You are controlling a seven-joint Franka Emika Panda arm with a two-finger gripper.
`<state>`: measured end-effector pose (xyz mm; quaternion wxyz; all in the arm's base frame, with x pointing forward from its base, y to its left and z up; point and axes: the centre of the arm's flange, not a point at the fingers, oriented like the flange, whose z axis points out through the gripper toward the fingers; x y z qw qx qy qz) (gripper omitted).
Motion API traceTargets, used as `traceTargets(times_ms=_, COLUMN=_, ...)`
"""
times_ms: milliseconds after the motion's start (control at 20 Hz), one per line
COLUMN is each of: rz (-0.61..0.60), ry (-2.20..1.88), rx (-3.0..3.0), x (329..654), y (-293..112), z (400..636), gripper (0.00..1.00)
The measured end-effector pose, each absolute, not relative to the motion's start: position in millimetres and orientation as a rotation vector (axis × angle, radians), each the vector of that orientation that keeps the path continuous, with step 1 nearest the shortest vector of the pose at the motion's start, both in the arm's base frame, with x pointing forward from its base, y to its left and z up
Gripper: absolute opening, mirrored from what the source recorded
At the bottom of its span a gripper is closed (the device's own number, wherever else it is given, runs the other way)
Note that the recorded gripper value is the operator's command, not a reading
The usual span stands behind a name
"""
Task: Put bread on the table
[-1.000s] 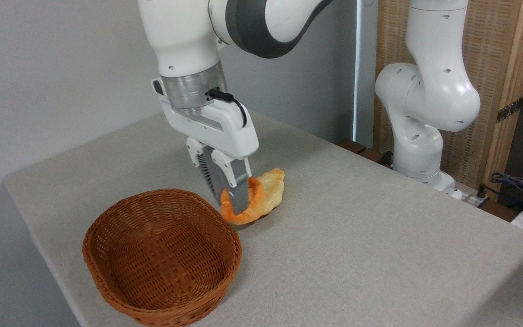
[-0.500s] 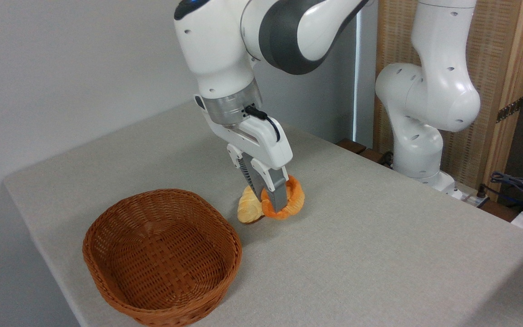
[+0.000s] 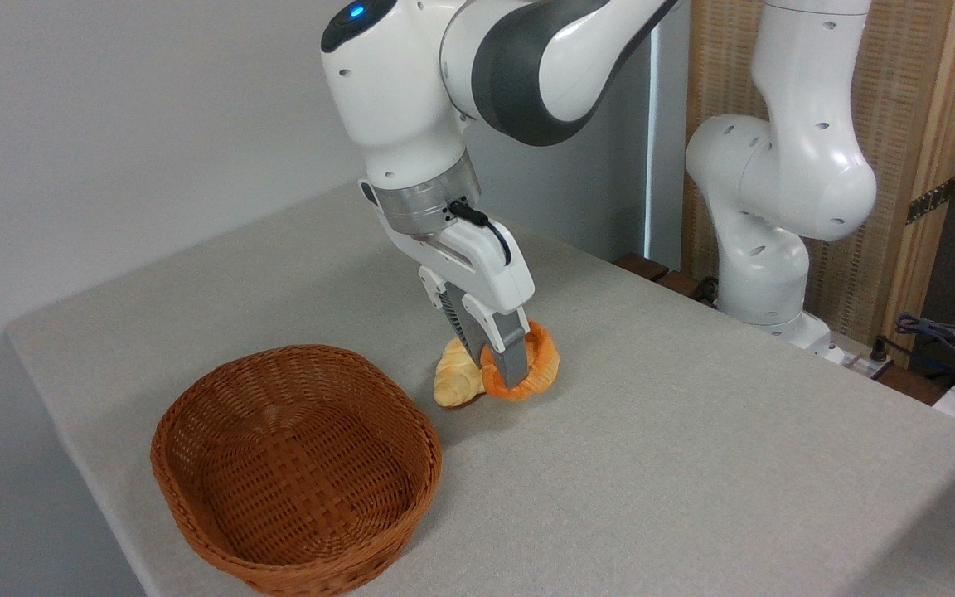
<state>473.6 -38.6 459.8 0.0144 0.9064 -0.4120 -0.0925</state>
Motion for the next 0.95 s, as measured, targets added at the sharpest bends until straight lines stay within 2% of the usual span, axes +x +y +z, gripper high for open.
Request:
traceTargets(times_ms=450, rz=-0.158, ry=-1.31, rx=2.849, x=483.6, y=-44.0, z=466.9, gripper=1.0)
traceTargets(times_ms=550, rz=-0.077, ry=-1.315, rx=2.863, x=489.5, y=-45.5, z=471.6, gripper=1.0)
traceTargets(times_ms=750, rz=0.193, ry=-1.304, rx=2.888, x=506.9, y=-49.5, z=489.0, gripper=1.0)
traceTargets(times_ms=950, rz=0.273, ry=-1.256, rx=2.877, x=511.3, y=-49.3, z=496.0, gripper=1.0)
